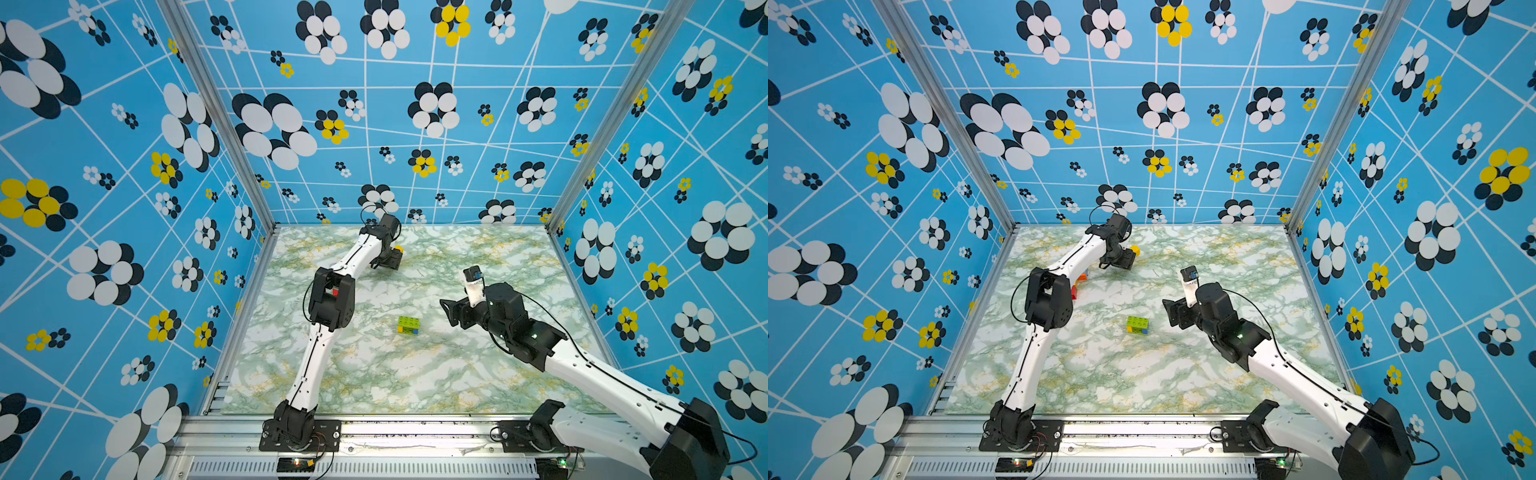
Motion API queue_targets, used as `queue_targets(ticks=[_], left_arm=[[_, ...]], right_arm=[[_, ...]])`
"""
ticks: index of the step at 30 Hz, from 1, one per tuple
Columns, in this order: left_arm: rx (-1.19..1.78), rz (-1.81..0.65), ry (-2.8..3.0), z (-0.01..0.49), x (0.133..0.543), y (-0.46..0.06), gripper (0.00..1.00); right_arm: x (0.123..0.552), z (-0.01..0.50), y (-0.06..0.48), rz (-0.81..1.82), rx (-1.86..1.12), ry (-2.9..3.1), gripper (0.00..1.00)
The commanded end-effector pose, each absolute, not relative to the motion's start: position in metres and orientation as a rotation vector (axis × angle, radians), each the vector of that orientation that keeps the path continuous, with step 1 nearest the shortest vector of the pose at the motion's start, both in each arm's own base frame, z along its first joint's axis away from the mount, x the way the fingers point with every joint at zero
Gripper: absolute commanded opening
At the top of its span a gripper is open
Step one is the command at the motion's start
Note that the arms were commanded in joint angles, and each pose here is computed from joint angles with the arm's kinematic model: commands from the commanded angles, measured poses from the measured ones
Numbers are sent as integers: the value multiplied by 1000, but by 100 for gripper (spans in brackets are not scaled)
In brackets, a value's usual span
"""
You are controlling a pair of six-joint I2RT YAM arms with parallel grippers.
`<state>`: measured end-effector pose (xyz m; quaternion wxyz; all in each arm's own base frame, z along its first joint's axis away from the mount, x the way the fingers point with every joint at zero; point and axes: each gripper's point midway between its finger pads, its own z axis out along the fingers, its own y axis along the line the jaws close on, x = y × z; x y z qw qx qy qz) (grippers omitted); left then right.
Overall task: Assemble the letter p with lego
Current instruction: Pick up the lego brick from the center of the board.
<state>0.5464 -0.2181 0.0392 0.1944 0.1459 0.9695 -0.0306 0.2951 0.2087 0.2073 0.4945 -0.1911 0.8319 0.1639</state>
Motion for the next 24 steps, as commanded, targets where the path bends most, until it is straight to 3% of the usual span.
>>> queue_targets(ticks=[1, 8, 9, 15, 18, 24], left_arm=[[448, -36, 2768, 30, 541, -214, 65], [439, -55, 2757, 23, 548, -218, 44], [436, -61, 2756, 24, 548, -219, 37], [431, -113, 2734, 39, 545, -229, 13], [443, -120, 2688, 55, 540, -234, 7], [434, -280, 2488, 105, 509, -237, 7]], right_arm=[[300, 209, 207, 405, -410, 2002, 87], [304, 203, 212, 416, -409, 2018, 87], [304, 203, 211, 413, -408, 2019, 87], [313, 206, 193, 340, -257, 2051, 87], [314, 208, 188, 349, -183, 2053, 86], [315, 208, 193, 436, -81, 2087, 83]])
